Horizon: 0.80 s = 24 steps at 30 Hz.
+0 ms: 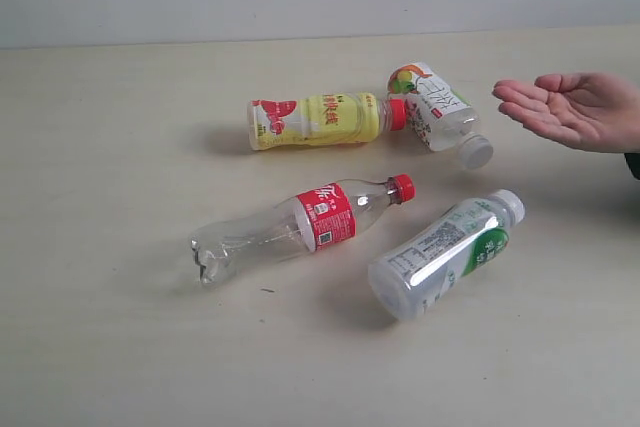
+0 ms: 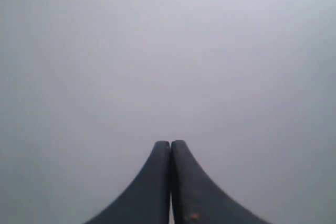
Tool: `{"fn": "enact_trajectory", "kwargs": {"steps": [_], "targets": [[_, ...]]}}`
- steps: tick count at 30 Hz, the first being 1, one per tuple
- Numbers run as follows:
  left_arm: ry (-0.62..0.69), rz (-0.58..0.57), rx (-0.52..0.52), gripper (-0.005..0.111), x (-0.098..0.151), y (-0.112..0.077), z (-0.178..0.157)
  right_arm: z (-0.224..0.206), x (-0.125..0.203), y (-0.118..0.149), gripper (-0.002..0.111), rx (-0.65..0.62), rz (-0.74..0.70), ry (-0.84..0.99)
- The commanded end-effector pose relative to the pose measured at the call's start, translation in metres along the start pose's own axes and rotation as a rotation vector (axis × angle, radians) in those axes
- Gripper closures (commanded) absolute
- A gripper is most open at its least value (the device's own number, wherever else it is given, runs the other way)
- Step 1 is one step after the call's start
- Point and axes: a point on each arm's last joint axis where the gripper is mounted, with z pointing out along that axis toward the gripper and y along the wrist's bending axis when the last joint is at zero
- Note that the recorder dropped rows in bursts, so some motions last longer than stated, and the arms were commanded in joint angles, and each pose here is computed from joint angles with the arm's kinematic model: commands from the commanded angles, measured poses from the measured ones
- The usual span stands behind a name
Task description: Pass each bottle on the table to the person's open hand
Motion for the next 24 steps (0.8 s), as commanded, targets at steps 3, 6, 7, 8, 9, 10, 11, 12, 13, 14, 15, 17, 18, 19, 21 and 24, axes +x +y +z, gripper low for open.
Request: {"fn": "enact_trajectory", "kwargs": {"steps": [3, 6, 7, 8, 9, 10, 11, 12, 13, 14, 15, 17, 18, 19, 21, 24], "targets": [[-0.014, -0.006, 0.000, 0.107, -0.001, 0.000, 0.000, 0.035, -0.069, 0.042, 0.108, -0.077, 0.178, -0.187], [-0.014, -0.006, 0.000, 0.107, -0.001, 0.000, 0.000, 0.092, -0.085, 0.080, 0.108, -0.098, -0.179, 0.070], [-0.014, -0.006, 0.000, 0.107, -0.001, 0.000, 0.000, 0.109, -0.086, 0.086, 0.108, -0.089, -0.283, 0.172], [-0.014, -0.006, 0.000, 0.107, -0.001, 0.000, 0.000, 0.126, -0.084, 0.089, 0.108, -0.065, -0.387, 0.281], [-0.014, -0.006, 0.000, 0.107, -0.001, 0.000, 0.000, 0.139, -0.083, 0.090, 0.108, -0.040, -0.494, 0.369], [-0.014, -0.006, 0.000, 0.107, -0.001, 0.000, 0.000, 0.155, -0.080, 0.089, 0.108, -0.009, -0.579, 0.473], [-0.014, -0.006, 0.000, 0.107, -0.001, 0.000, 0.000, 0.169, -0.075, 0.088, 0.108, 0.016, -0.653, 0.577], [-0.014, -0.006, 0.000, 0.107, -0.001, 0.000, 0.000, 0.182, -0.069, 0.088, 0.108, 0.020, -0.724, 0.660], [-0.014, -0.006, 0.000, 0.107, -0.001, 0.000, 0.000, 0.193, -0.061, 0.087, 0.108, 0.003, -0.826, 0.759], [-0.014, -0.006, 0.000, 0.107, -0.001, 0.000, 0.000, 0.201, -0.051, 0.088, 0.108, -0.040, -0.913, 0.854], [-0.014, -0.006, 0.000, 0.107, -0.001, 0.000, 0.000, 0.206, -0.042, 0.090, 0.108, -0.096, -0.992, 0.936], [-0.014, -0.006, 0.000, 0.107, -0.001, 0.000, 0.000, 0.211, -0.007, 0.103, 0.108, -0.389, -1.152, 1.147], [-0.014, -0.006, 0.000, 0.107, -0.001, 0.000, 0.000, 0.207, 0.006, 0.107, 0.108, -0.521, -1.209, 1.212], [-0.014, -0.006, 0.000, 0.107, -0.001, 0.000, 0.000, 0.196, 0.034, 0.115, 0.108, -0.824, -1.298, 1.337], [-0.014, -0.006, 0.000, 0.107, -0.001, 0.000, 0.000, 0.176, 0.070, 0.118, 0.108, -1.264, -1.406, 1.477], [-0.014, -0.006, 0.000, 0.107, -0.001, 0.000, 0.000, 0.167, 0.109, 0.123, 0.093, -1.489, -1.431, 1.536]]}}
